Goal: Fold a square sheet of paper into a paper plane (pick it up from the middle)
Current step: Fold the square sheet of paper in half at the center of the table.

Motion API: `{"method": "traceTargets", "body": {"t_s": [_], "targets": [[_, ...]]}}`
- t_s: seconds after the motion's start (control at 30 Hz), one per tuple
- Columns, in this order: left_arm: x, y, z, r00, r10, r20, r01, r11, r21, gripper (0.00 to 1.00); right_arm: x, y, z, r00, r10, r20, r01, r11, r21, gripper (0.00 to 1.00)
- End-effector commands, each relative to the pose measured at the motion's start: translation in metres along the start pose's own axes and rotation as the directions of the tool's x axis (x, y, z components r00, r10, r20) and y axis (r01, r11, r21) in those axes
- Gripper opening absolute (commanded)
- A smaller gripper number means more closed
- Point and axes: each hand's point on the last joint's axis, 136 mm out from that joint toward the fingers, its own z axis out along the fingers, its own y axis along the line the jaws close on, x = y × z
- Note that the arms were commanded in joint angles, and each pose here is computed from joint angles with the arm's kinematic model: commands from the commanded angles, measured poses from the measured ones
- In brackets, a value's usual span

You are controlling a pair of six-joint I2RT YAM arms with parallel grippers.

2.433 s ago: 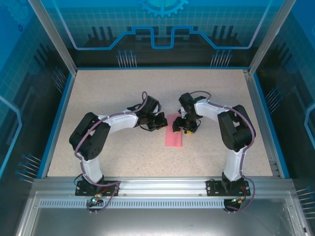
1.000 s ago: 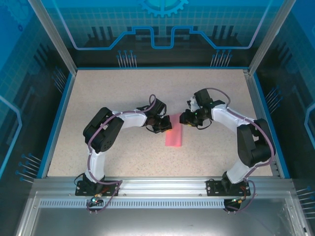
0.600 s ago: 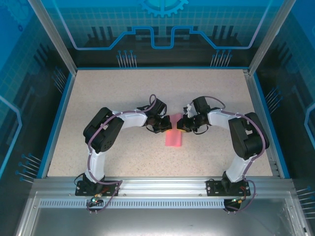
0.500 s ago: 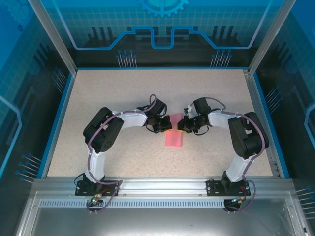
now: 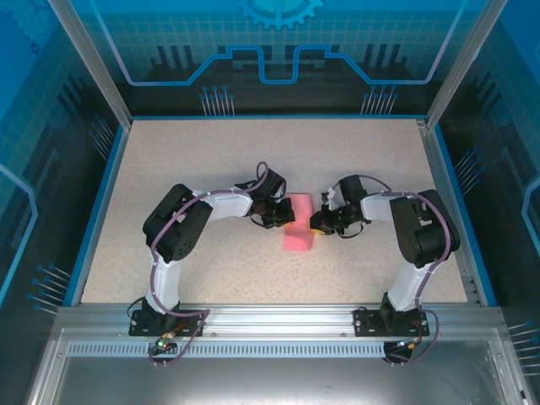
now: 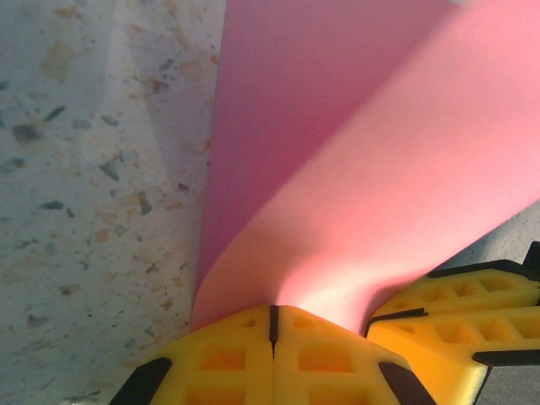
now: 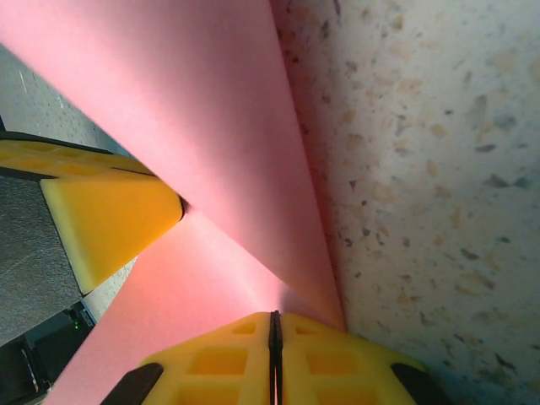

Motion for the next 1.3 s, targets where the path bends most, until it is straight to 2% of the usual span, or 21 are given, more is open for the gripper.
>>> {"method": "traceTargets", "body": {"t_s": [0.0, 0.13, 0.23, 0.67, 0.93, 1.03, 1.27], "targets": [[0.02, 0.039, 0.014, 0.998, -0.028, -0.063, 0.019, 0.99, -0.141, 0.0, 0.008, -0.003, -0.003, 1.0, 0.003, -0.013, -0.003, 1.0, 0.007, 0.11], [0.021, 0.039, 0.014, 0.998, -0.026, -0.064, 0.016, 0.99, -0.14, 0.0, 0.011, 0.021, -0.007, 0.999, -0.042, -0.006, 0.042, 0.997, -0.065, 0.12], [0.02, 0.038, 0.014, 0.998, -0.024, -0.063, 0.015, 0.99, -0.138, 0.0, 0.017, 0.027, -0.002, 0.998, -0.056, -0.021, 0.055, 0.996, -0.072, 0.12], [0.02, 0.037, 0.013, 0.998, -0.021, -0.063, 0.012, 0.991, -0.135, 0.0, 0.035, -0.01, 0.014, 0.998, 0.015, -0.057, -0.015, 1.0, 0.007, 0.1], [0.021, 0.038, 0.013, 0.998, -0.021, -0.063, 0.012, 0.99, -0.137, 0.0, 0.029, 0.028, -0.008, 0.999, -0.046, -0.005, 0.045, 0.995, -0.09, 0.1], [0.021, 0.038, 0.013, 0.998, -0.022, -0.063, 0.013, 0.99, -0.138, 0.0, 0.034, 0.031, -0.007, 0.999, -0.05, -0.014, 0.048, 0.994, -0.099, 0.1], [0.02, 0.038, 0.014, 0.998, -0.022, -0.064, 0.013, 0.991, -0.137, 0.0, 0.051, 0.001, 0.01, 0.998, 0.004, -0.065, -0.006, 0.999, -0.037, 0.1]]}}
